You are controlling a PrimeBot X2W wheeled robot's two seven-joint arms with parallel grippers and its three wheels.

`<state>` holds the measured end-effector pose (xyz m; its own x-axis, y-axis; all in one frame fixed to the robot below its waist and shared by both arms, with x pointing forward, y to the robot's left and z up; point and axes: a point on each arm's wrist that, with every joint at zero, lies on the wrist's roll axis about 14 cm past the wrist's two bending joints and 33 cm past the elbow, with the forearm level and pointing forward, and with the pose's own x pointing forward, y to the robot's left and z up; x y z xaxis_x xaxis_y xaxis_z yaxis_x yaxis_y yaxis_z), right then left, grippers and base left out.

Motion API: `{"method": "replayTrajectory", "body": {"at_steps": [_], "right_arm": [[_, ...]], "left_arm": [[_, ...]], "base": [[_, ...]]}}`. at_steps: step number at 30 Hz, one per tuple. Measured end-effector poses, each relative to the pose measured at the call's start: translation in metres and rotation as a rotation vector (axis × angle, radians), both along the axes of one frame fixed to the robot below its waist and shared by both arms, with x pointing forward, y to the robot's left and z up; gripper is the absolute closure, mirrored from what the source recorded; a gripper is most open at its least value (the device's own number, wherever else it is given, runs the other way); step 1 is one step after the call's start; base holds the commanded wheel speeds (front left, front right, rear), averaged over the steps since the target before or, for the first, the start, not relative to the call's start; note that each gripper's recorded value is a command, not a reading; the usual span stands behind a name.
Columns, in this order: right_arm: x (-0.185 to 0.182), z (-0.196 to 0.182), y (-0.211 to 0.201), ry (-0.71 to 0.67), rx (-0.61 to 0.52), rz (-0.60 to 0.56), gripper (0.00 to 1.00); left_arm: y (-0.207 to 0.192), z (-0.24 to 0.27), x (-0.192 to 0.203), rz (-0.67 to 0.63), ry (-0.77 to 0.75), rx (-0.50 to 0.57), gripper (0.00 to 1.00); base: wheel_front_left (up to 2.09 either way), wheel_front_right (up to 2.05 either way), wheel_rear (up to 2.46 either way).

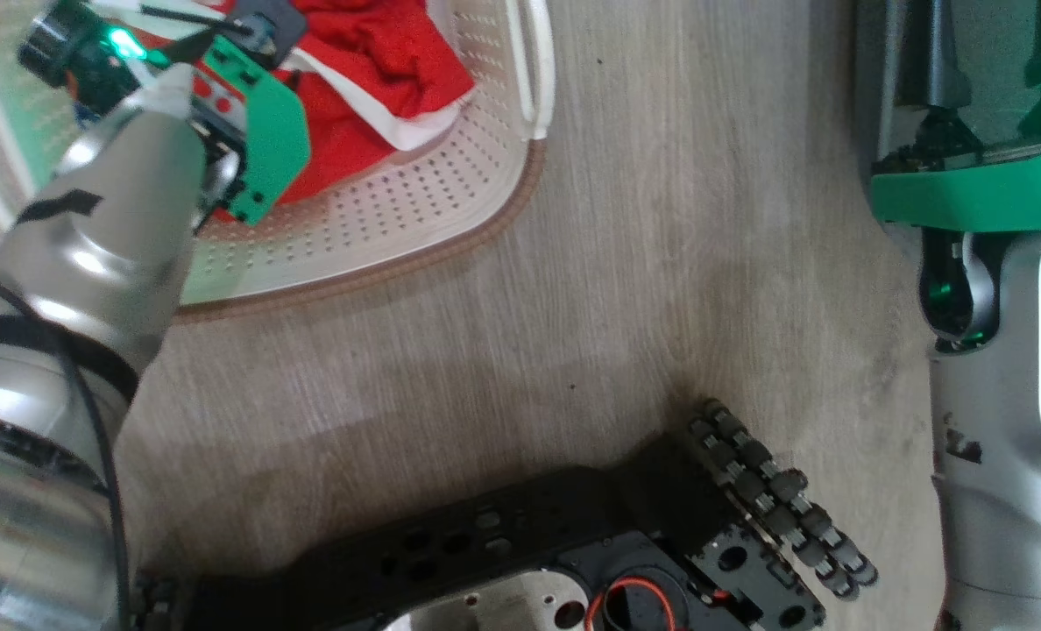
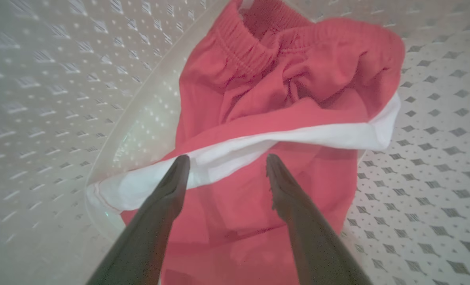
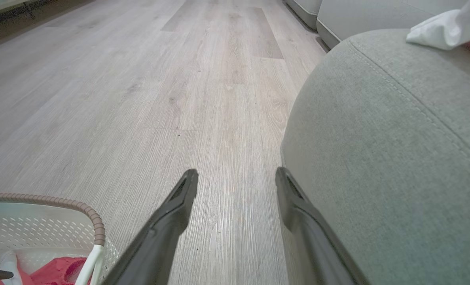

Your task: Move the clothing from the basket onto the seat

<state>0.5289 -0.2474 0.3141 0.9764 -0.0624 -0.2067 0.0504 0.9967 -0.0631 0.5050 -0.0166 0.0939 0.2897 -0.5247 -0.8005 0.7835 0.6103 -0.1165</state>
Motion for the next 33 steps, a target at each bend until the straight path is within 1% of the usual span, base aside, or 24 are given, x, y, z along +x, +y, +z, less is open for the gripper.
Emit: {"method": "replayTrajectory", "body": {"at_steps": [7, 19, 20, 21, 22, 23, 28, 31, 33], "right_arm": [[-0.009, -0.008, -0.014, 0.027, 0.0, -0.037, 0.0], [-0.029, -0.007, -0.028, 0.047, 0.008, -0.088, 0.0], [-0.03, -0.007, -0.028, 0.05, 0.009, -0.091, 0.0], [-0.031, -0.007, -0.029, 0.052, 0.012, -0.094, 0.0], [-0.032, -0.007, -0.029, 0.053, 0.013, -0.097, 0.0], [-0.032, -0.007, -0.03, 0.053, 0.017, -0.1, 0.0], [-0.034, -0.007, -0.032, 0.054, 0.018, -0.108, 0.0], [-0.033, -0.005, -0.032, 0.051, 0.025, -0.111, 0.0], [-0.031, -0.003, -0.031, 0.043, 0.028, -0.109, 0.0]], "left_arm": [[-0.004, -0.027, -0.01, -0.035, 0.046, 0.034, 0.0], [-0.005, -0.037, -0.019, -0.1, 0.066, 0.088, 0.0], [-0.006, -0.037, -0.02, -0.103, 0.066, 0.088, 0.02], [-0.007, -0.037, -0.02, -0.106, 0.066, 0.087, 0.51], [-0.008, -0.037, -0.02, -0.107, 0.064, 0.083, 0.93], [-0.009, -0.037, -0.021, -0.108, 0.064, 0.079, 1.0], [-0.015, -0.032, -0.019, -0.079, 0.061, 0.039, 1.0], [-0.021, -0.023, -0.01, -0.032, 0.033, -0.022, 1.0], [-0.027, -0.012, 0.001, 0.027, 0.0, -0.084, 1.0]], "base": [[0.0, 0.0, 0.0], [0.0, 0.0, 0.0], [0.0, 0.0, 0.0], [0.0, 0.0, 0.0], [0.0, 0.0, 0.0], [0.0, 0.0, 0.0], [0.0, 0.0, 0.0], [0.0, 0.0, 0.0], [0.0, 0.0, 0.0]]}}
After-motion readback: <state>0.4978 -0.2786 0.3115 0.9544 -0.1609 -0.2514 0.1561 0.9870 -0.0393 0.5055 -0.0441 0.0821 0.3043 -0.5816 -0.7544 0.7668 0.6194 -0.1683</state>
